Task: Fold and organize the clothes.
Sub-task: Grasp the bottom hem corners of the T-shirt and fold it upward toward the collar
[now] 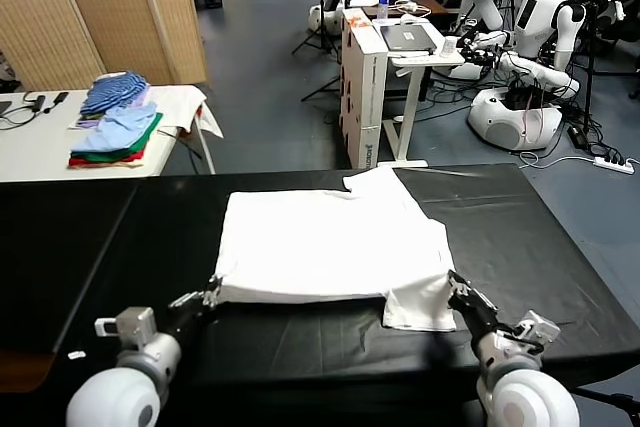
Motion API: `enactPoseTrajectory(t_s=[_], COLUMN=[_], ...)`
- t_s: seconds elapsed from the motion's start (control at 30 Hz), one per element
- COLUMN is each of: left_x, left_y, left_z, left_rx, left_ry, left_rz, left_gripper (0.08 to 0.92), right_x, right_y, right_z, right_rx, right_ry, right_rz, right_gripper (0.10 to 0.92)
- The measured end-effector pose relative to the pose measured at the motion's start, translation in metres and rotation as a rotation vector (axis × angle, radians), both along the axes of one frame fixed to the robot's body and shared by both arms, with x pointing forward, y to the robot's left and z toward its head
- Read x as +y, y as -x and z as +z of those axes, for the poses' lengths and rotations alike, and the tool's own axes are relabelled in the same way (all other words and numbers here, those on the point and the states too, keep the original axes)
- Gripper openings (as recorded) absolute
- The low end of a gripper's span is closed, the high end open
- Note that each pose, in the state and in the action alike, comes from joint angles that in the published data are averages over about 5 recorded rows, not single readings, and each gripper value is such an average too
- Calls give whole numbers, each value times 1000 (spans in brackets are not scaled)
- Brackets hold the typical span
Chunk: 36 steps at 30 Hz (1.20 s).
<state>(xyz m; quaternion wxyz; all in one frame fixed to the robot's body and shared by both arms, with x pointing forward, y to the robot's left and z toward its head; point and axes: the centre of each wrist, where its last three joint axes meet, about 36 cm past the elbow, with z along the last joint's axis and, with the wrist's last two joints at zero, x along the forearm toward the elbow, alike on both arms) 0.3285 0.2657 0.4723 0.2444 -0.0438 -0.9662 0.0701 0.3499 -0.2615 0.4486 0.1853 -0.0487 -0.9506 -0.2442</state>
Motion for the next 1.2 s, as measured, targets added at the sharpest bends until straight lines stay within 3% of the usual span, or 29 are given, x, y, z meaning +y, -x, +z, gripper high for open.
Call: enactPoseTrajectory(t_s=[0.93,1.03,1.2], left_x=[1,2,2], left_y=[-27,-28,-29], left_z=[-23,-26,-28], left_rx=[38,46,50], left_ry=[-20,-25,-38], left_rz=[26,29,32], left_gripper=[146,146,180], right_x=[17,18,16], right_y=[-37,-37,-37], right_z=[-21,-20,-19], right_rx=[13,12,7], right_ry=[38,43,67], right_rz=[50,50,45], right_gripper=[172,298,620])
